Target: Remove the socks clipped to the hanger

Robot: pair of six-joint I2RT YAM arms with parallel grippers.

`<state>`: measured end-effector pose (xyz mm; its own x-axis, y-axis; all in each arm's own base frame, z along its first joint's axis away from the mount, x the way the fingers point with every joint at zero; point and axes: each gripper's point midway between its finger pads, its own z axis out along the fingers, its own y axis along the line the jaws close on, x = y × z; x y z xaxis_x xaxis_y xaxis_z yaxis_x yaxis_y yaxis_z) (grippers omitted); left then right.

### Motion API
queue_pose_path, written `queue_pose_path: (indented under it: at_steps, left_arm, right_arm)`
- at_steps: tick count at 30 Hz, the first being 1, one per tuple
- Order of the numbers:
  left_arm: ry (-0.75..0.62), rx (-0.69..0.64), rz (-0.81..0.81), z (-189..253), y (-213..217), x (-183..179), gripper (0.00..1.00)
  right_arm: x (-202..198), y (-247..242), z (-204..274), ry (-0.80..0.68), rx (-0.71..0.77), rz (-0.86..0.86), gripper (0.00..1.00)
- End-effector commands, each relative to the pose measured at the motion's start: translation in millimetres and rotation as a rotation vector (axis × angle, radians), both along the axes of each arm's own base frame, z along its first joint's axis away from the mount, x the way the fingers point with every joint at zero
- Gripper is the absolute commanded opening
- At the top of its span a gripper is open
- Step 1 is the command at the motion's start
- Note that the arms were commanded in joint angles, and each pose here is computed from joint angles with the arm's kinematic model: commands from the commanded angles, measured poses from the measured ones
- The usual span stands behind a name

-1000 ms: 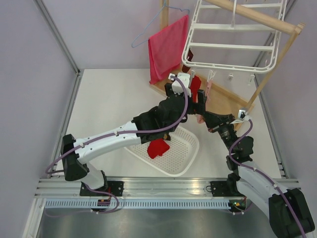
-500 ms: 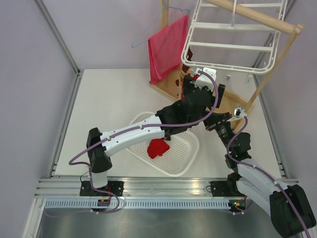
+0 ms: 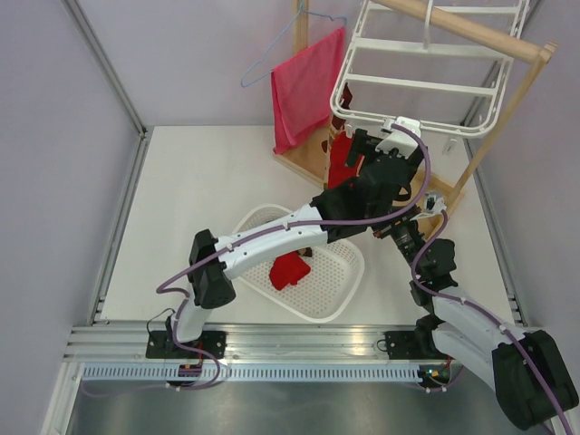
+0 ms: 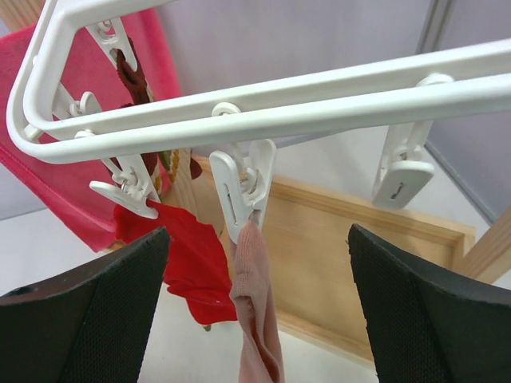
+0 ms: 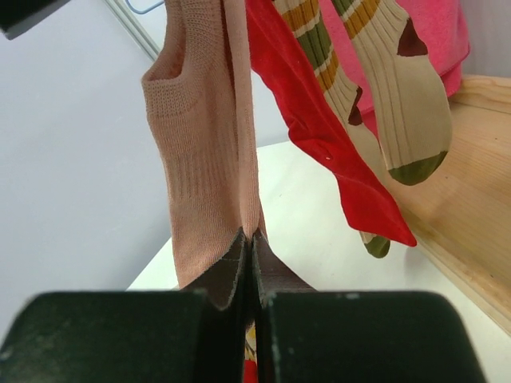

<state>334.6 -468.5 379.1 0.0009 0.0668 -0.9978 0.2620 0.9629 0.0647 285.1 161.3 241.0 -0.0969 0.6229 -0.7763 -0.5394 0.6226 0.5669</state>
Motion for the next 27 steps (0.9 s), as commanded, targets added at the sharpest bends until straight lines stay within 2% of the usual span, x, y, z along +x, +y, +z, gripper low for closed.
queue_pose_path:
  at_steps: [1,3,11,17,18,20,21,23,24,27]
  left_arm:
    - [-0.041,0.005,0.070,17.9,13.8,10.1,0.93]
    - [-0.043,-0.002,0.073,18.4,13.9,11.0,0.85]
    - [-0.094,-0.036,0.121,32.8,18.3,17.4,0.65]
    - [-0.107,-0.038,0.132,33.3,16.7,20.2,0.38]
    - [-0.109,-0.036,0.131,33.4,15.7,19.8,0.30]
    - [-0.109,-0.032,0.129,31.9,14.4,20.3,0.23]
    - [-0.109,-0.032,0.131,31.4,14.6,21.1,0.13]
    - [-0.108,-0.033,0.129,30.3,13.6,21.3,0.06]
    - [-0.108,-0.032,0.125,29.5,12.2,20.7,0.03]
    - [-0.107,-0.026,0.124,28.1,11.7,20.9,0.02]
  right_arm:
    - [-3.0,5.2,16.4,-0.061,-0.022,0.022,0.01]
    - [-3.4,5.2,16.5,-0.063,-0.025,0.023,0.01]
    - [-7.1,10.0,19.1,-0.085,-0.046,0.054,0.01]
    - [-9.6,10.8,20.7,-0.098,-0.051,0.062,0.01]
    - [-9.8,10.9,20.7,-0.099,-0.053,0.063,0.01]
    - [-10.7,10.8,22.5,-0.106,-0.051,0.062,0.01]
    - [-10.4,10.4,22.5,-0.106,-0.051,0.061,0.01]
    - [-9.3,10.7,20.2,-0.099,-0.055,0.061,0.01]
    - [-9.2,10.7,19.8,-0.098,-0.057,0.060,0.01]
    - [-8.5,10.7,18.1,-0.095,-0.059,0.059,0.01]
